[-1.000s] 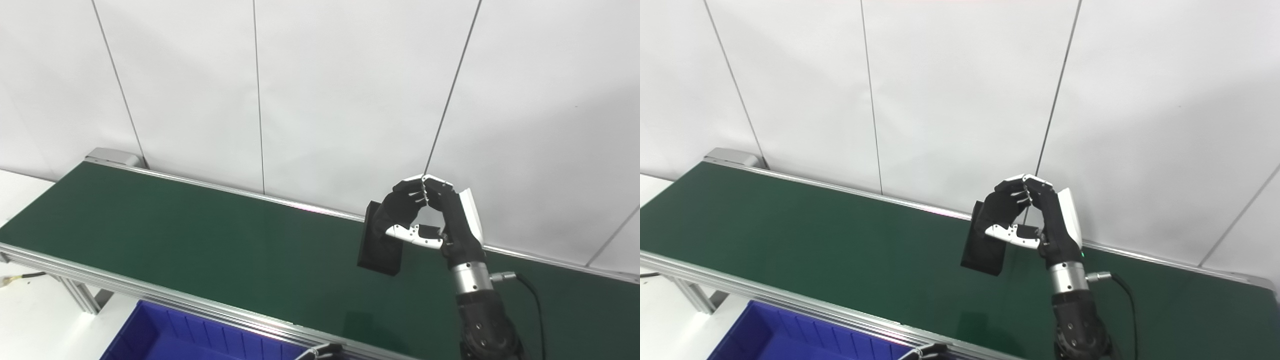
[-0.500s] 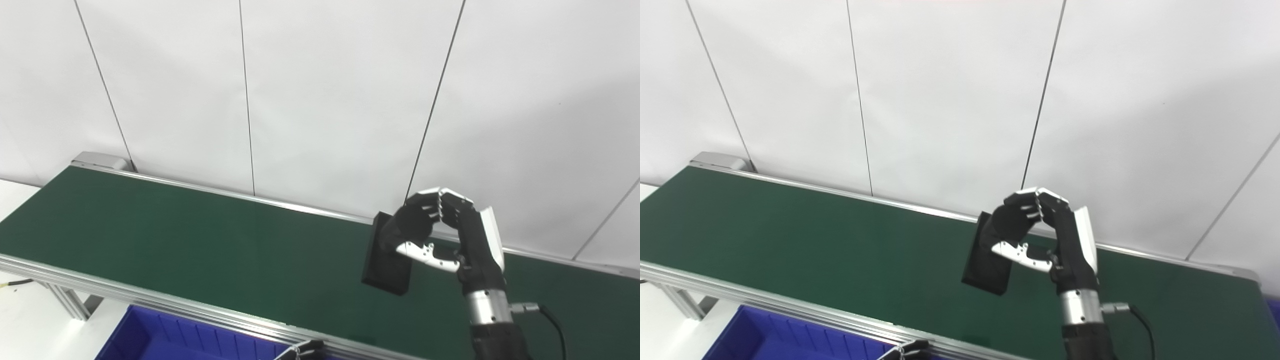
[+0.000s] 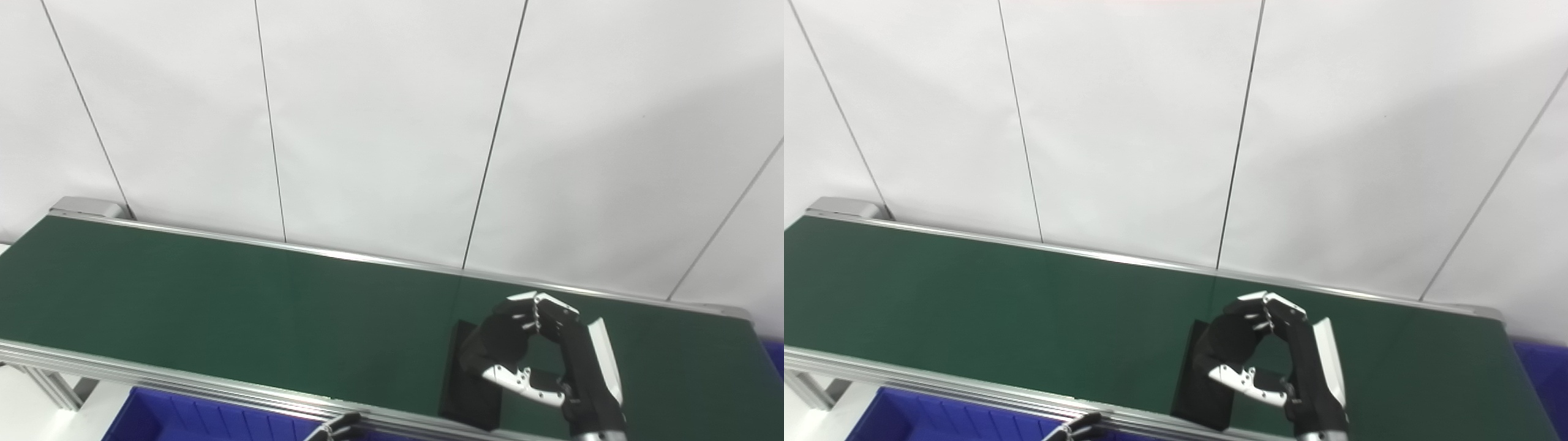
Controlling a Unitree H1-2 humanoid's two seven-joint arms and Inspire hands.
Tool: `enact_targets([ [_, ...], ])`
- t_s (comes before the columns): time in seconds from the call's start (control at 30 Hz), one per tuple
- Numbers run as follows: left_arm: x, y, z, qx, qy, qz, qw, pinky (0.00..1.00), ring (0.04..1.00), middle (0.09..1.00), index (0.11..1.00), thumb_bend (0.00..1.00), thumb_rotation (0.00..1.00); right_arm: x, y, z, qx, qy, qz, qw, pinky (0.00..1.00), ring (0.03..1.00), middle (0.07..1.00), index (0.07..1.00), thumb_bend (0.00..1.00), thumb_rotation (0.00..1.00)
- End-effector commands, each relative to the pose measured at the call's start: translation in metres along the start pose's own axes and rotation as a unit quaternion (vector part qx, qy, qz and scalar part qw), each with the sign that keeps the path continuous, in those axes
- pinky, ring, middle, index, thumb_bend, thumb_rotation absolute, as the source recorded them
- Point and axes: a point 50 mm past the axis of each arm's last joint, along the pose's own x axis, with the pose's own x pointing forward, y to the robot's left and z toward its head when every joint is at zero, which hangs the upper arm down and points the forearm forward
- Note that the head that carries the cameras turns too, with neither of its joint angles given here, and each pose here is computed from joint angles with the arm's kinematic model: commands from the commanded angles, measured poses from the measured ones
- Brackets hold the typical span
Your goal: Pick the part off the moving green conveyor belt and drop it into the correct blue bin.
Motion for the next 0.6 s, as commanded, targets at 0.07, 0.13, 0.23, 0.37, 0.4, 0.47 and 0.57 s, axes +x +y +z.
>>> enact_targets([
  [0.07,-0.001,0.007,0.016,-0.005,-0.044,-0.008,0.999,0.68,0.729,0.779,0.825,0.74,0.83,-0.012,-0.004,0.023,0.008,-0.030,-0.015,0.999,0.33,0.462,0.536,0.492,0.50,0.00],
  [0.13,-0.002,0.010,0.018,-0.007,-0.048,-0.010,0.999,0.69,0.730,0.780,0.826,0.75,0.82,-0.018,-0.004,0.026,0.004,-0.029,-0.019,0.999,0.32,0.459,0.538,0.493,0.50,0.00],
  [0.23,-0.004,0.015,0.021,-0.005,-0.053,-0.011,0.999,0.68,0.726,0.780,0.826,0.74,0.80,-0.026,-0.003,0.031,-0.004,-0.028,-0.027,0.999,0.32,0.455,0.542,0.495,0.50,0.00],
  [0.37,-0.004,0.020,0.025,-0.003,-0.061,-0.012,0.998,0.67,0.722,0.776,0.824,0.74,0.79,-0.037,-0.002,0.036,-0.008,-0.027,-0.027,0.999,0.32,0.459,0.546,0.494,0.49,0.00],
  [0.4,-0.004,0.021,0.026,-0.004,-0.063,-0.013,0.998,0.68,0.724,0.777,0.824,0.73,0.78,-0.039,-0.003,0.037,-0.010,-0.026,-0.026,0.999,0.32,0.460,0.546,0.493,0.49,0.00],
  [0.47,-0.004,0.023,0.028,-0.003,-0.067,-0.014,0.998,0.67,0.724,0.777,0.822,0.73,0.77,-0.047,-0.003,0.040,-0.017,-0.019,-0.024,0.999,0.32,0.461,0.543,0.491,0.50,0.00],
  [0.57,-0.003,0.025,0.031,-0.006,-0.074,-0.014,0.997,0.67,0.722,0.773,0.818,0.72,0.76,-0.061,-0.005,0.044,-0.025,-0.010,-0.024,0.999,0.33,0.461,0.537,0.489,0.50,0.00],
])
